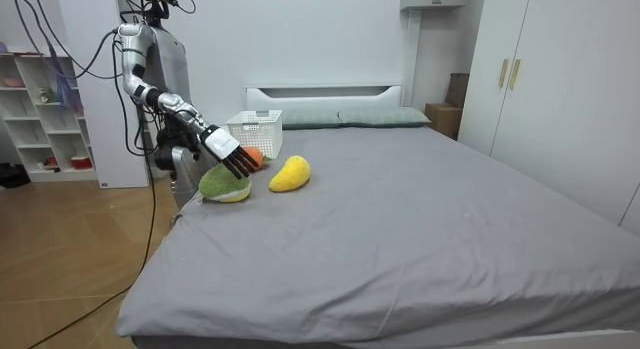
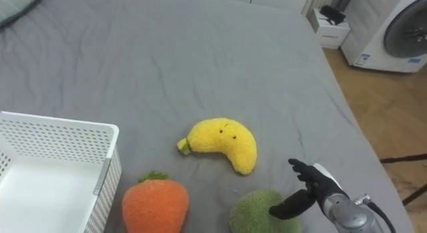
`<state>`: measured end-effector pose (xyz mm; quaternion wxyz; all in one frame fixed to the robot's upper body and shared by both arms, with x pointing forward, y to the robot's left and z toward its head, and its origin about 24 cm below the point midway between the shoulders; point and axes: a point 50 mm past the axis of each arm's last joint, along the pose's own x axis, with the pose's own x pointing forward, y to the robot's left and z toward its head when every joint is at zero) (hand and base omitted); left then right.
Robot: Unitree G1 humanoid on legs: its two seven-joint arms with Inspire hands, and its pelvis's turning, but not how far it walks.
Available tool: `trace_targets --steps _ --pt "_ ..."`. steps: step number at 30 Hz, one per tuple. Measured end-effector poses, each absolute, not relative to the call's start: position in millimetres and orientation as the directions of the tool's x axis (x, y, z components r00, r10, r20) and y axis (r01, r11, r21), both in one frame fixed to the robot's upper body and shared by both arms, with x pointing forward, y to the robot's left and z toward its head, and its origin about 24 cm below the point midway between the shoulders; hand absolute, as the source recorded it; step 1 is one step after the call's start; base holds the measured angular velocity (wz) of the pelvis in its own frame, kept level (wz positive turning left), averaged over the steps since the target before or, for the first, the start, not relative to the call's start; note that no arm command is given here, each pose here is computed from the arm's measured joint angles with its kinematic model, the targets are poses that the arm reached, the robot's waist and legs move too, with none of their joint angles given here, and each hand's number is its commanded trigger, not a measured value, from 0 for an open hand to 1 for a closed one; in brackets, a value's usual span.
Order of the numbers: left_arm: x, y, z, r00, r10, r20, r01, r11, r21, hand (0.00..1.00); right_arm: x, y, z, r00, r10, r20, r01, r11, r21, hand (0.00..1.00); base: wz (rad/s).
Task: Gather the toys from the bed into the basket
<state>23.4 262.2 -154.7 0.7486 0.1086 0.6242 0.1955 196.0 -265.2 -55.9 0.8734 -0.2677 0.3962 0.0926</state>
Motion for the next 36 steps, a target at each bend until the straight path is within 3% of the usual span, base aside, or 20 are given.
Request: trace_targets --steps 15,29,30,31,32,33,36 --pt "29.7 259.7 -155.1 0.158 0.429 -0.89 -0.162 0.9 0.405 0.0 162.6 -273.0 -93.2 0.463 -0.072 -0.883 -0.438 0.848 -0.299 0.0 0.0" --pt "32.5 254.8 -156.2 0.169 0.417 -0.893 -0.127 0.908 0.4 0.0 156.7 -255.1 -105.8 0.406 -0.029 -0.913 -0.526 0.81 -0.26 0.01 0.0" --pt "32.6 254.3 -156.3 0.168 0.42 -0.892 -0.13 0.906 0.402 0.0 155.7 -253.6 -107.6 0.406 -0.033 -0.913 -0.53 0.806 -0.265 0.18 0.0" --pt "32.8 253.6 -156.4 0.167 0.423 -0.89 -0.136 0.904 0.404 0.0 155.3 -252.0 -108.7 0.408 -0.033 -0.913 -0.532 0.804 -0.266 0.6 0.0" --pt "32.8 253.3 -156.5 0.168 0.424 -0.89 -0.136 0.904 0.405 0.0 155.0 -251.1 -109.3 0.409 -0.034 -0.912 -0.529 0.806 -0.267 0.85 0.0" --pt "33.1 252.8 -156.6 0.169 0.426 -0.889 -0.136 0.903 0.407 0.0 154.2 -249.4 -111.0 0.414 -0.039 -0.91 -0.523 0.808 -0.273 1.0 0.0" --pt "33.3 251.0 -157.0 0.174 0.423 -0.889 -0.137 0.905 0.403 0.0 154.6 -246.1 -112.6 0.434 -0.063 -0.899 -0.512 0.803 -0.304 1.0 0.0"
